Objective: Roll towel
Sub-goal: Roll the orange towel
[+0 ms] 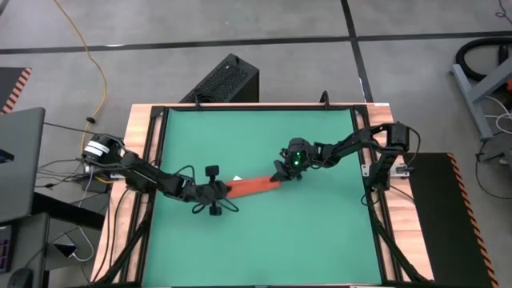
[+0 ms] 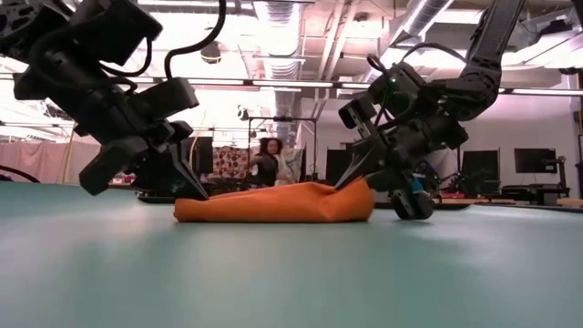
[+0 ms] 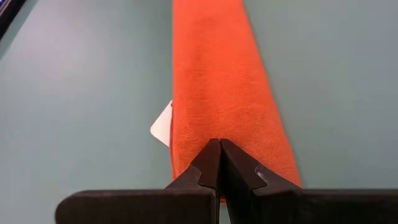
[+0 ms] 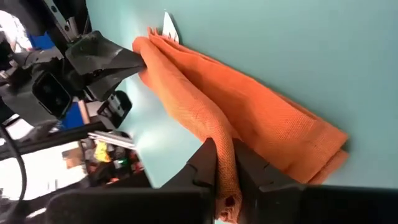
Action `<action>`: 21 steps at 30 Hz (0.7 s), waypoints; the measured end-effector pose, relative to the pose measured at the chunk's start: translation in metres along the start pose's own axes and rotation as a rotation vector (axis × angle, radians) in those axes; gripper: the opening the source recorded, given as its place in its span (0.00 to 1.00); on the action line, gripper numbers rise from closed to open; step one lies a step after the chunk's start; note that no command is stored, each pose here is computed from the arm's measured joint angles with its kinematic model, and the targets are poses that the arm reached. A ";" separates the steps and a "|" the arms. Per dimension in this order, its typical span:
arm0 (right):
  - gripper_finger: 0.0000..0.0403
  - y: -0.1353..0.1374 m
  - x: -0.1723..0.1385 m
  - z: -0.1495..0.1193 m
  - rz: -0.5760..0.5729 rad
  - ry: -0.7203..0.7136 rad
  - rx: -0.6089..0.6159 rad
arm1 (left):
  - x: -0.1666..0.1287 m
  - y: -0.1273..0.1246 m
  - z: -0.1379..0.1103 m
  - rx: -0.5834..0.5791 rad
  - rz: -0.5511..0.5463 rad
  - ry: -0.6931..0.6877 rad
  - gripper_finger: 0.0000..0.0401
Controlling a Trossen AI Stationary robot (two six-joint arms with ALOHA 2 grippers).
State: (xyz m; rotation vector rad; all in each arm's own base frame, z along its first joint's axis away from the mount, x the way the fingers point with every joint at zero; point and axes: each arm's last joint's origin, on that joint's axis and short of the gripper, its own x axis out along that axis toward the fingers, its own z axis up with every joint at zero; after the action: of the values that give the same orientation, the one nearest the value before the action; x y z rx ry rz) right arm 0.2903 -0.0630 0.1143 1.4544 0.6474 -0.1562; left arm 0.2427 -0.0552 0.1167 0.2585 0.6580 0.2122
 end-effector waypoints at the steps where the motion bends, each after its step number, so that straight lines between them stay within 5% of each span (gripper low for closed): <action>1: 0.12 0.000 0.000 0.000 -0.003 -0.011 -0.023 | 0.000 0.000 0.000 -0.002 0.000 0.001 0.00; 15: 0.18 -0.004 0.001 -0.005 -0.087 -0.026 -0.135 | 0.018 -0.011 -0.020 -0.027 -0.021 0.086 0.00; 21: 0.26 -0.007 -0.011 -0.004 -0.209 -0.077 -0.179 | 0.020 -0.015 -0.022 -0.024 -0.020 0.077 0.00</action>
State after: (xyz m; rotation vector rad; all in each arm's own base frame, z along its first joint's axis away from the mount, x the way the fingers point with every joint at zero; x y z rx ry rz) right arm 0.2764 -0.0634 0.1134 1.2020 0.7311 -0.3081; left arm 0.2465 -0.0604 0.0836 0.2213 0.7340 0.2116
